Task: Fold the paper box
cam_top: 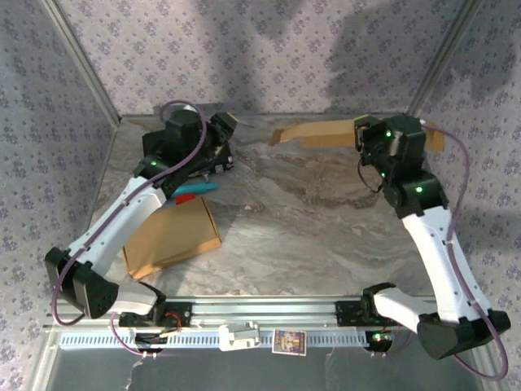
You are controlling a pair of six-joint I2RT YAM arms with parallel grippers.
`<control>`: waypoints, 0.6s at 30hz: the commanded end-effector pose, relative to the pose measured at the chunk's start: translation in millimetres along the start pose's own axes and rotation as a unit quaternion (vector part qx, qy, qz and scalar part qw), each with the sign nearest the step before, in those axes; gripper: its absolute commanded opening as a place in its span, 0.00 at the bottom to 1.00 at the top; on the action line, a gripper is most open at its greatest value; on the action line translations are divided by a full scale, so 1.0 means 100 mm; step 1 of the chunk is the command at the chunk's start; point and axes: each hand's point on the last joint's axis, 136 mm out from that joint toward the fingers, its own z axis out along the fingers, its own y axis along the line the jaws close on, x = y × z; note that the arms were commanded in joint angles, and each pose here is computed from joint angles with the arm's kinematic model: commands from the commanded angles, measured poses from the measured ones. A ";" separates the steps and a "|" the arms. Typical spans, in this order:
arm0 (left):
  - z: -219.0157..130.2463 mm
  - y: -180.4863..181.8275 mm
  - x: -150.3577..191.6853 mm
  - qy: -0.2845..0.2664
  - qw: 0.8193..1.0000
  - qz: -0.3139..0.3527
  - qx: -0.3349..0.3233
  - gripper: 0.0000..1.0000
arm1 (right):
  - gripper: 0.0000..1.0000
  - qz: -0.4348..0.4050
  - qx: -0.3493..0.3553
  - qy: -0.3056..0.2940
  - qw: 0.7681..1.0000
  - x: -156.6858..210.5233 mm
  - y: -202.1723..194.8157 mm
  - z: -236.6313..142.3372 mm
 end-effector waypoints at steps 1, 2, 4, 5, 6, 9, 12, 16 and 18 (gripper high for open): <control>-0.09 0.28 -0.16 -0.013 0.997 0.056 -0.057 0.58 | 0.00 -0.033 -0.006 0.029 0.999 0.04 0.28 -0.49; -0.12 0.27 -0.21 -0.017 0.996 0.060 -0.058 0.58 | 0.00 -0.033 -0.011 0.026 0.999 0.01 0.37 -0.56; -0.18 0.23 -0.29 -0.021 0.995 0.075 -0.059 0.58 | 0.00 -0.024 -0.022 0.018 0.999 -0.05 0.53 -0.69; -0.19 0.24 -0.32 -0.020 0.995 0.080 -0.064 0.58 | 0.00 -0.014 -0.021 0.014 1.000 -0.08 0.56 -0.71; -0.21 0.23 -0.36 -0.019 0.994 0.084 -0.067 0.58 | 0.00 0.006 -0.011 0.013 1.000 -0.08 0.55 -0.69; -0.21 0.21 -0.42 -0.007 0.994 0.080 -0.070 0.58 | 0.00 0.069 0.016 0.030 0.997 0.00 0.49 -0.39; -0.15 0.23 -0.40 0.021 0.994 0.069 -0.077 0.58 | 0.00 0.124 0.088 0.056 0.987 0.13 0.25 0.09; 0.00 0.31 -0.25 0.076 0.991 0.059 -0.091 0.57 | 0.00 0.165 0.179 0.065 0.968 0.21 -0.20 0.80; 0.06 0.30 -0.18 0.095 0.991 0.046 -0.085 0.57 | 0.00 0.174 0.220 0.075 0.957 0.27 -0.44 1.07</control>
